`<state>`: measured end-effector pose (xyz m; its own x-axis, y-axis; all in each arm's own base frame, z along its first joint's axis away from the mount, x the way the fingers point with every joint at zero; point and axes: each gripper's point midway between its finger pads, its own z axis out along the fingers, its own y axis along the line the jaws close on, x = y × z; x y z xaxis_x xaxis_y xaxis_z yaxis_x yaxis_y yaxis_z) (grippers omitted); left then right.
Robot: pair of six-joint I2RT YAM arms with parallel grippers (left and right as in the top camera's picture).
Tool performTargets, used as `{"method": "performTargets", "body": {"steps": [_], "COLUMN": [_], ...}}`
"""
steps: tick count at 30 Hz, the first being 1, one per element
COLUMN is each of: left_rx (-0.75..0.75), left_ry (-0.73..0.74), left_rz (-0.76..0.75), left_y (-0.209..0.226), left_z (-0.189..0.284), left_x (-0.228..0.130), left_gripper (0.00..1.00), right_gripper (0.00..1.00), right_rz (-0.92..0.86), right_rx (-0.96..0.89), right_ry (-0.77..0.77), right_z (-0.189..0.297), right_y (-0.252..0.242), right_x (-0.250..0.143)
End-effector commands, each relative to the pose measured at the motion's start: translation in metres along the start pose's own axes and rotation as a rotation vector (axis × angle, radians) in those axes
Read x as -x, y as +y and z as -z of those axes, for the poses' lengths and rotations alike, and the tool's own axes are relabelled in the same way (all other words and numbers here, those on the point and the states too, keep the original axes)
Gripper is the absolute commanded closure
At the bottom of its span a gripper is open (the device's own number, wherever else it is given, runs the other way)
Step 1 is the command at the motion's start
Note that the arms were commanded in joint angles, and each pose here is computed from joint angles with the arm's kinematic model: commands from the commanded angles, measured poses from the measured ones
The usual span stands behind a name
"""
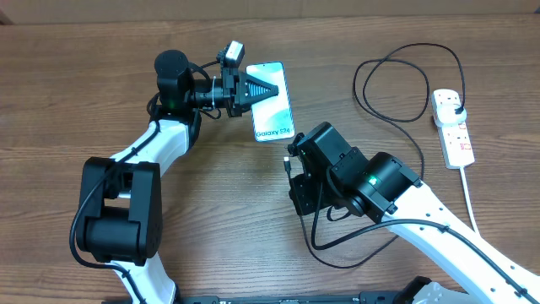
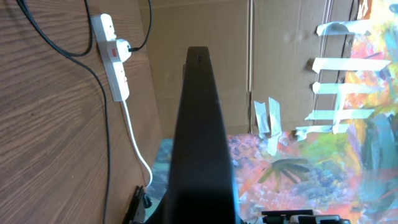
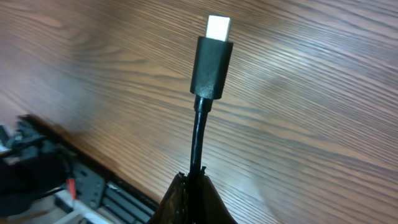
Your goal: Plug charger to phone and switch on socket
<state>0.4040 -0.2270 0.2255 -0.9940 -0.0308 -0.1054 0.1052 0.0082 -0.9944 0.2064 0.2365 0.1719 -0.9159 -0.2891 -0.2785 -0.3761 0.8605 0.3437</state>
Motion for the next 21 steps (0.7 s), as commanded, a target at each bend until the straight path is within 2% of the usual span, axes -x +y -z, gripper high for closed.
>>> {"method": "performTargets", "body": {"steps": [1,5,21], "left_rx": [-0.003,0.01,-0.001], "left_ry": [-0.018,-0.033,0.021], "left_rz": [-0.13,-0.115,-0.172], "left_y": [-0.012,-0.006,-0.008], "left_z": [-0.002,-0.003,-0.017], "left_x": [0.008,0.01,-0.002], "left_gripper": [0.96,0.96,0.96], "right_gripper": [0.96,0.96,0.96], "right_rz": [0.065,0.124,0.098], "right_rx": [-0.035,-0.047,-0.019], "right_ry": [-0.034,-0.066,-0.127], "right_z": [0.003,0.002,0.004], "right_y": [-0.002,0.004,0.012], "right_x": [0.005,0.009,0.024]}}
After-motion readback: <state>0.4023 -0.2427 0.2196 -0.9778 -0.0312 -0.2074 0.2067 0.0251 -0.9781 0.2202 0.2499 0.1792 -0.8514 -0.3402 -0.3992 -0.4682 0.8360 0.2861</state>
